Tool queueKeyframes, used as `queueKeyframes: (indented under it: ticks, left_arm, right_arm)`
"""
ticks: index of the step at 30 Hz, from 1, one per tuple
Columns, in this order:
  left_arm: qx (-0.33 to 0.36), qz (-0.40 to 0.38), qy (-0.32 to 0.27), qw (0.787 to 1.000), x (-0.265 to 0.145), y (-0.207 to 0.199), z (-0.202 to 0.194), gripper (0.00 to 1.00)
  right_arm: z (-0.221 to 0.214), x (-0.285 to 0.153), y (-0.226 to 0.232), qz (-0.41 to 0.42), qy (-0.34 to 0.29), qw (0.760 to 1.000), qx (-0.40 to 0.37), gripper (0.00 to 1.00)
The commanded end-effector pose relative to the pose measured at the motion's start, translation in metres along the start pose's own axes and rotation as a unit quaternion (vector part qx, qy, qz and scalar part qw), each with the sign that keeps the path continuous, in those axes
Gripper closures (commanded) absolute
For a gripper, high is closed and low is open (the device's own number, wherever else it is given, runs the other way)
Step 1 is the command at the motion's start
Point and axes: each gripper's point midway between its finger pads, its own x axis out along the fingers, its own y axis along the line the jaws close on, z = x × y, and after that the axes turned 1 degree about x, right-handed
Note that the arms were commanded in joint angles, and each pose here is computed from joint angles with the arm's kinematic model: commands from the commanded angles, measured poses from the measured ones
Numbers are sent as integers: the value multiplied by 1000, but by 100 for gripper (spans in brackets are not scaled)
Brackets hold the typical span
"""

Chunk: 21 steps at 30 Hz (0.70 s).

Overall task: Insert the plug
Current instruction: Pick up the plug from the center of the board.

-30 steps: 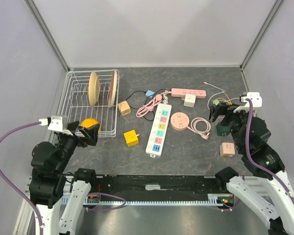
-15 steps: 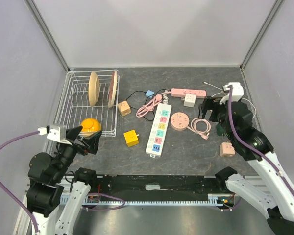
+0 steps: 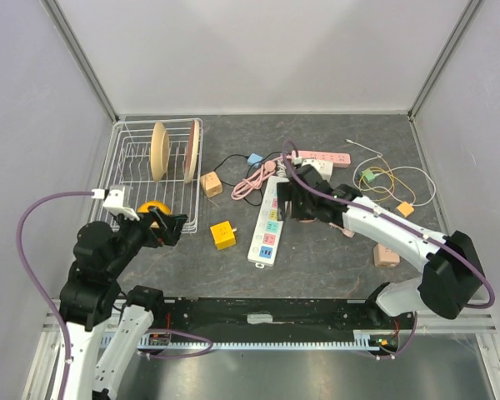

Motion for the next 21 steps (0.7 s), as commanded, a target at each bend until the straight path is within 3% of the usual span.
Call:
queueKeyframes:
  ticks: [1,8,13,21]
  left_arm:
    - [-42,-38,65,996,20,-11,-26,1]
    - [-39,-84,165,982,62,-25,-54,0]
    - [47,-71,210,974,90,-35,-61,0]
    - [210,-72,326,919,124,-48,-103,0]
  right_arm:
    - [-3,7,21,0,-34,998,58,2]
    - [2,-8,25,45,-80,994,54,2]
    - [7,-33,14,64,-126,989,39,2]
    - [5,-64,-6,80,-178,980,42,2]
